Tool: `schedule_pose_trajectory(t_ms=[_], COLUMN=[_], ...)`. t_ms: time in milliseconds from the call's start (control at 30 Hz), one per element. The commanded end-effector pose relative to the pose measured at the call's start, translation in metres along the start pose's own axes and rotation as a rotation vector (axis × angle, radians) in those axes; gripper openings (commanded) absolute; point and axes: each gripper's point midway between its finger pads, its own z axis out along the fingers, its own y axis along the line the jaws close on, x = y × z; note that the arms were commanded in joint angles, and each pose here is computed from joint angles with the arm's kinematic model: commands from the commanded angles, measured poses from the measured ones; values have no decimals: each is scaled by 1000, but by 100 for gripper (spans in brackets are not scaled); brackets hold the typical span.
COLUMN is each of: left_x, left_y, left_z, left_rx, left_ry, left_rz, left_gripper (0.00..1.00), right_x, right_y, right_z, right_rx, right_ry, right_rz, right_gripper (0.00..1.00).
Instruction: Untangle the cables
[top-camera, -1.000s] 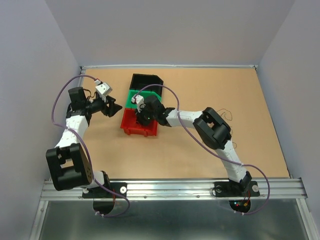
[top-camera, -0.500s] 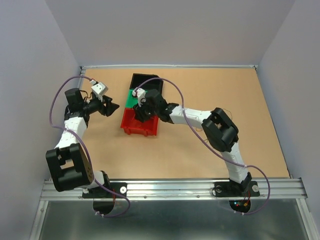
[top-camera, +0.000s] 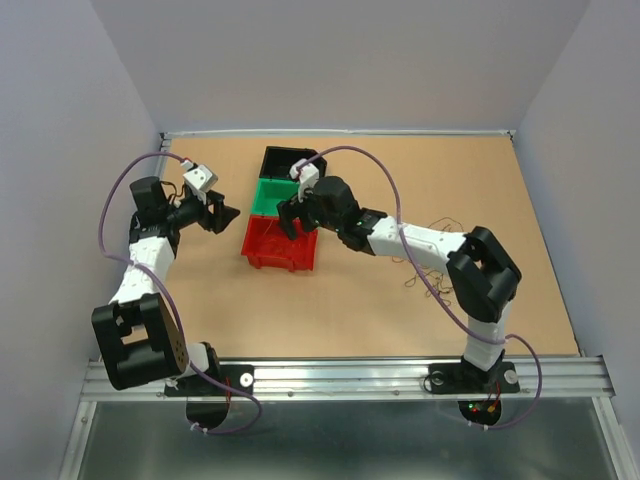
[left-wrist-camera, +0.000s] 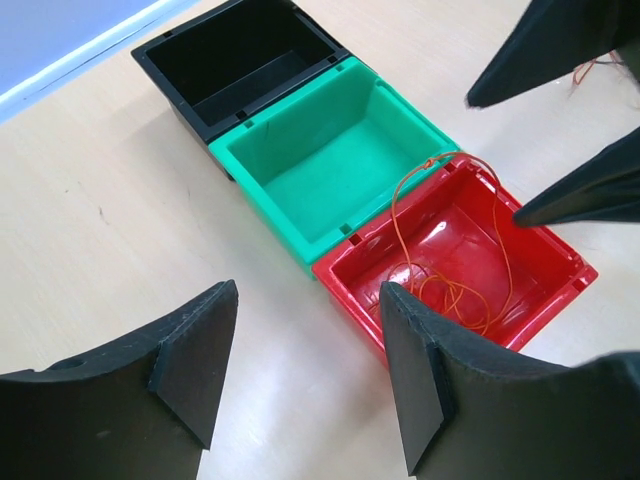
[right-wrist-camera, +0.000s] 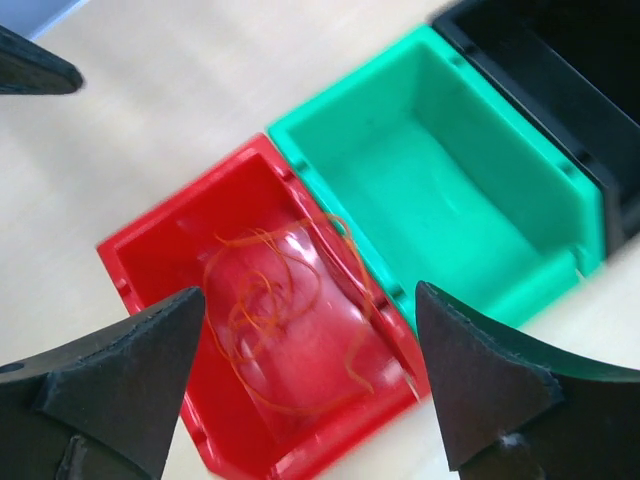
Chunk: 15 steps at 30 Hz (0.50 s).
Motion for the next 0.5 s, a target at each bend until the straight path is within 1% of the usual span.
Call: schedule_pose_trajectory(t_ms=[0, 33, 100, 133, 167, 200, 233, 267, 333, 367, 400, 467], left_x=[-13, -15, -14, -15, -16, -18, -19, -24, -28, -36, -42, -56], left_y=[-8, -8, -12, -14, -17, -22, -26, -30, -45, -50, -59, -81], left_z=[0, 0, 4, 6, 7, 10, 13, 13, 22, 23, 28, 37], left_rx=[-8, -13, -19, -22, -23, -24, -21, -23, -12, -17, -5, 11], left_ry=[-30, -33, -26, -27, -30, -27, -27, -32, -29, -41, -46, -60], left_rz=[58, 68, 72, 78, 91, 103, 113, 130, 156, 180, 198, 235], left_gripper=[71, 73, 79, 82, 85, 86, 87, 88, 90, 90, 90, 91], right_x=[-16, -24, -15, 13, 6, 32, 38, 43, 48, 66, 63, 72], right_y=[-34, -42, -63, -73, -91, -101, -110, -130, -143, -152, -154, -156], right_z=[-37, -52, -71, -80, -99, -109, -119, -131, -152, -161, -168, -171], right_rx=[217, 253, 344, 383, 452, 492, 522, 568, 587, 606, 615, 629], right_ry=[-93, -123, -126, -81, -118, -75, -74, -79, -97, -70, -89, -79], right_rz=[62, 93, 129, 142, 174, 184, 197, 234, 273, 296, 305, 325], right_gripper=[91, 91, 91, 91, 91, 90, 89, 89, 83, 81, 81, 81])
